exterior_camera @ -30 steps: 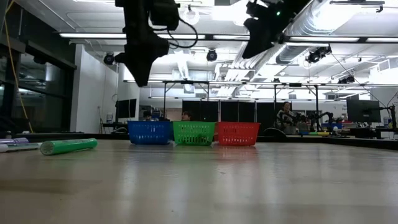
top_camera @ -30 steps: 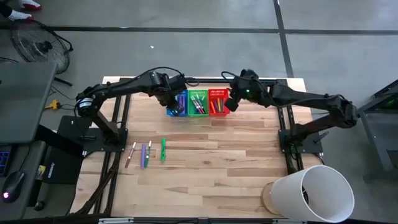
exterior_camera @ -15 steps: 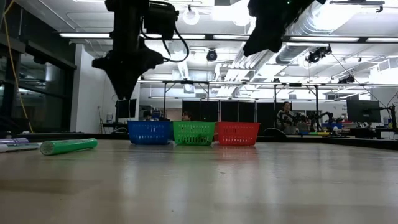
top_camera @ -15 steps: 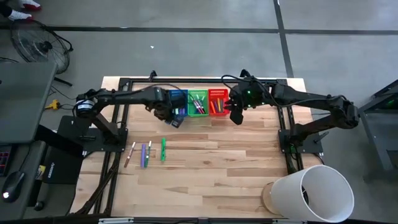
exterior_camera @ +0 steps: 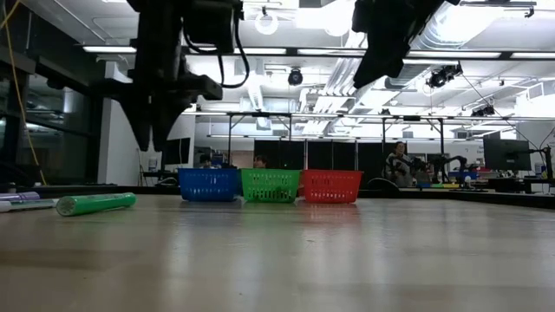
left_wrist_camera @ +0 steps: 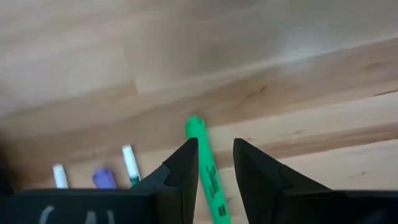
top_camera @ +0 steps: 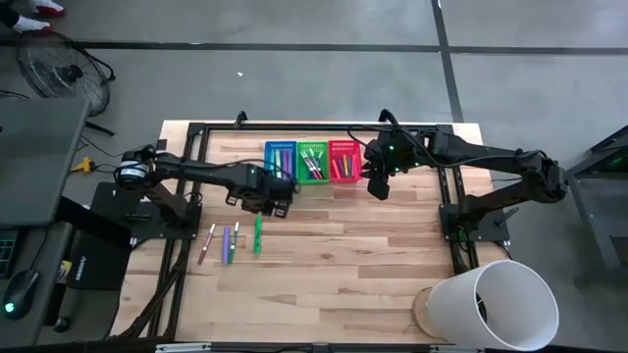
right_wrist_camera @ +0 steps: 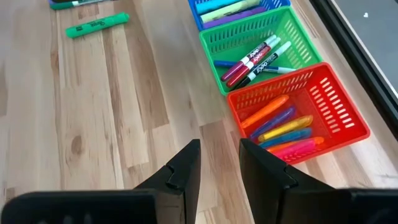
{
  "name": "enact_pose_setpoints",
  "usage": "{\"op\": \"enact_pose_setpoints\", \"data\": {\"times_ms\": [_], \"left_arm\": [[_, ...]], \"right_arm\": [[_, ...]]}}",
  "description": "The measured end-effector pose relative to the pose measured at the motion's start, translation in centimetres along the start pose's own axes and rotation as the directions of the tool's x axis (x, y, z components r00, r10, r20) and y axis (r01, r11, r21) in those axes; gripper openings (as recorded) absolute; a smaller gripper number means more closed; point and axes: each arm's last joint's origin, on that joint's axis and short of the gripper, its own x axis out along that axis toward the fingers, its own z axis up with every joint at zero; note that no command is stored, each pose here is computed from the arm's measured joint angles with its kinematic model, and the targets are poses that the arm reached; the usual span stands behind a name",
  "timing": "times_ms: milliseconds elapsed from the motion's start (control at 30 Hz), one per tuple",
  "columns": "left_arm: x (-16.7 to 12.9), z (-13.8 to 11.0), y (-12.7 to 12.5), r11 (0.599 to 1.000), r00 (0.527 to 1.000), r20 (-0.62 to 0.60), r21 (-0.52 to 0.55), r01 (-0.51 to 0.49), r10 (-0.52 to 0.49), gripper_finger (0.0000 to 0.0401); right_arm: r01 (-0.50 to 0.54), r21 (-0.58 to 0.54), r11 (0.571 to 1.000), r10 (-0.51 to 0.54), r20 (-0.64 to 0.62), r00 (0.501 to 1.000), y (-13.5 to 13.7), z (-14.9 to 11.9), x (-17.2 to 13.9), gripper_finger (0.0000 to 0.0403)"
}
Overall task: Pick & Place Markers
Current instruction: Put the green highlighter into the blue bin
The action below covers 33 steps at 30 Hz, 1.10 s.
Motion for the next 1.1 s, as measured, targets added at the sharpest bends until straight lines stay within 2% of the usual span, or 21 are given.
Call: {"op": "enact_pose_setpoints", "data": {"times_ms": [433, 633, 867, 1100], "left_arm": [[0.6, -4.0, -0.6, 0.992, 1.0, -0.014, -0.128, 0.009, -0.011, 0.0097], [1.6, -5.2, -1.1, 0.991, 1.0, -0.019, -0.131, -0.028, 0.025, 0.0097], [2.9, -5.6, -2.0, 0.993, 0.997, -0.068, -0.107, -0.041, 0.034, 0.0097], [3.3, -5.6, -1.8, 0.991, 0.993, -0.087, -0.096, -0.089, 0.081, 0.0097]], "right_arm": [[-0.007, -0.027, 1.0, 0.007, -0.004, 1.0, 0.0, 0.0, 0.0, 0.0098], [-0.007, -0.044, 0.999, 0.006, -0.004, 1.0, 0.0, 0.0, 0.0, 0.0099], [-0.002, -0.053, 0.999, 0.002, -0.005, 1.0, 0.0, 0.0, 0.0, 0.0099], [-0.006, -0.069, 0.998, 0.003, -0.044, 0.999, 0.0, -0.4, 0.0, 0.0099]]}}
